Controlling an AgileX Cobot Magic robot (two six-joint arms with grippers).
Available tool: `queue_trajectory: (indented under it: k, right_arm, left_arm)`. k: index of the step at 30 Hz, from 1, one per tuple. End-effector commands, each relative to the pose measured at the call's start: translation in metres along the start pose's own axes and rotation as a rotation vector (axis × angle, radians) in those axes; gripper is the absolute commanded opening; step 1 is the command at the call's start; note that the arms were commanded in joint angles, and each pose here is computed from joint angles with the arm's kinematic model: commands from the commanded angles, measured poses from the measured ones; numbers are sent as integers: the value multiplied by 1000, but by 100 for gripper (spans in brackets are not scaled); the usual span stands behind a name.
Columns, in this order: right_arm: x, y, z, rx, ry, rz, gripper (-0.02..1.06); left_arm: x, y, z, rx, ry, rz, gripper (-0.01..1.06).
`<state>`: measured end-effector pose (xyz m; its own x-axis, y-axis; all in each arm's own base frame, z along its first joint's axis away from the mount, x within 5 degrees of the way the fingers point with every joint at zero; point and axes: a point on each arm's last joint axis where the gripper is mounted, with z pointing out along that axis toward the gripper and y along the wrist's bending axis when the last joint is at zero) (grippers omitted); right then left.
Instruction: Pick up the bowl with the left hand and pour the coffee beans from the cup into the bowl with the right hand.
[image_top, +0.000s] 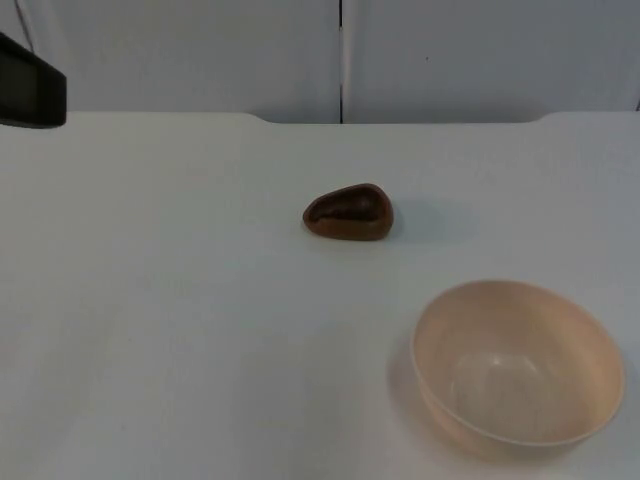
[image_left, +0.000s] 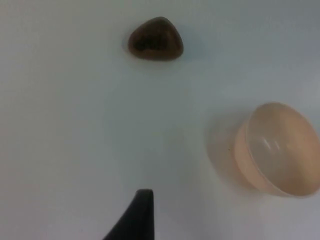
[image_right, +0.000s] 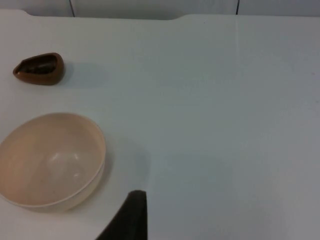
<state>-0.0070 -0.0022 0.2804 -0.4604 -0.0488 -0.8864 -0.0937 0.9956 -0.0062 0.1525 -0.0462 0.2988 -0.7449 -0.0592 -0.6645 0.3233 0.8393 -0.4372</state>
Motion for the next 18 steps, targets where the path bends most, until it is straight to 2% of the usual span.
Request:
queue_trajectory:
  k: [1, 18]
  right_arm:
    - [0, 0, 0, 12, -6, -2, 105]
    - [0, 0, 0, 12, -6, -2, 105]
  left_arm:
    - [-4, 0, 2, 23, -13, -8, 105]
    - [-6, 4, 11, 37, 15, -31, 105]
